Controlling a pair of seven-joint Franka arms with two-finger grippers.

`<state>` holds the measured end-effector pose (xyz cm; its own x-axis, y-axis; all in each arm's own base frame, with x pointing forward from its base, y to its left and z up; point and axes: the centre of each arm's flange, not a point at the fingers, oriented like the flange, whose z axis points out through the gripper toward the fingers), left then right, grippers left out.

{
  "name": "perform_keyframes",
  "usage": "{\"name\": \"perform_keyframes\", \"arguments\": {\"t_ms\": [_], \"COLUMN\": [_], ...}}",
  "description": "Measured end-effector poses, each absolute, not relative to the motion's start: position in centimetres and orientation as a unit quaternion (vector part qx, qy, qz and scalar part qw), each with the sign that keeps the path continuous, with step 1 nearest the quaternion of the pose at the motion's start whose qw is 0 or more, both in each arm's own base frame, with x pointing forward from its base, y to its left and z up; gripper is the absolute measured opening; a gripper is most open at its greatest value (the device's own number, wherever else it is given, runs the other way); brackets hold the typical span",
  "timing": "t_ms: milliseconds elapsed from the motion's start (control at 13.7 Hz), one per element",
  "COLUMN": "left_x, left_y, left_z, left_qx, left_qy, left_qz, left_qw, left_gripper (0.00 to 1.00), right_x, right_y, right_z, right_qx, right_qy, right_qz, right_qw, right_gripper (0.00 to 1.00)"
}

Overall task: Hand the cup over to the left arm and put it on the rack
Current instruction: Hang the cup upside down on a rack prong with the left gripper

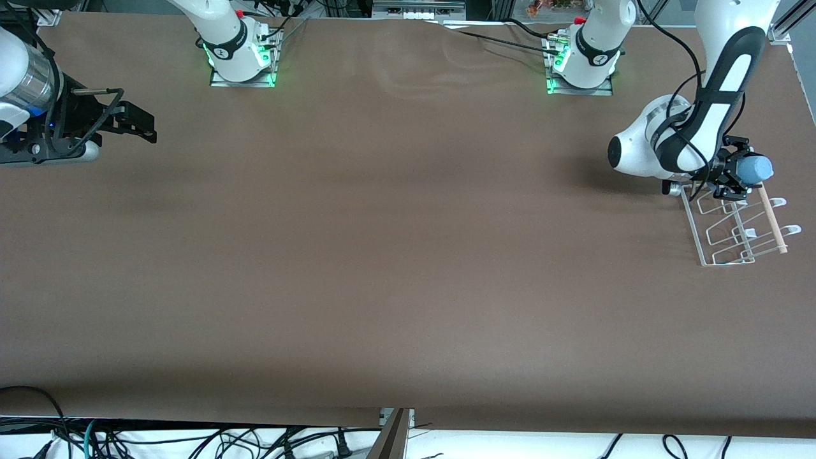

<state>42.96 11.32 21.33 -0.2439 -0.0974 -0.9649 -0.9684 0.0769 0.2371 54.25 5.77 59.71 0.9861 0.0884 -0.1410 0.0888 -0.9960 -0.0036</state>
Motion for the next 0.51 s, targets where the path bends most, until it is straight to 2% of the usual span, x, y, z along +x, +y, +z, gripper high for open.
{"name": "perform_keyframes", "arguments": {"t_ms": [146,219,512], "left_x": [43.03,43.12,43.59], "left_y": [11.33,11.34,11.47], "left_z": [21.4,21.52,22.3], "left_qx": [-0.446,-0.447,-0.453], "left_qy": [0.598,0.597,0.59], "left_qz": [0.513,0.512,0.508], "left_qw": [0.425,0.426,0.433], "left_gripper": [0.87,0.98,1.0], "right_x": [54.26,54.26,54.3], "right_y": [5.77,5.75,5.51], "right_z": [59.71,59.71,59.7], "right_qx": [0.997,0.997,0.997], "right_qy": [0.044,0.044,0.042], "right_qz": [-0.07,-0.07,-0.07], "right_qw": [0.001,0.002,0.002], "right_gripper": [1.0,1.0,1.0]}}
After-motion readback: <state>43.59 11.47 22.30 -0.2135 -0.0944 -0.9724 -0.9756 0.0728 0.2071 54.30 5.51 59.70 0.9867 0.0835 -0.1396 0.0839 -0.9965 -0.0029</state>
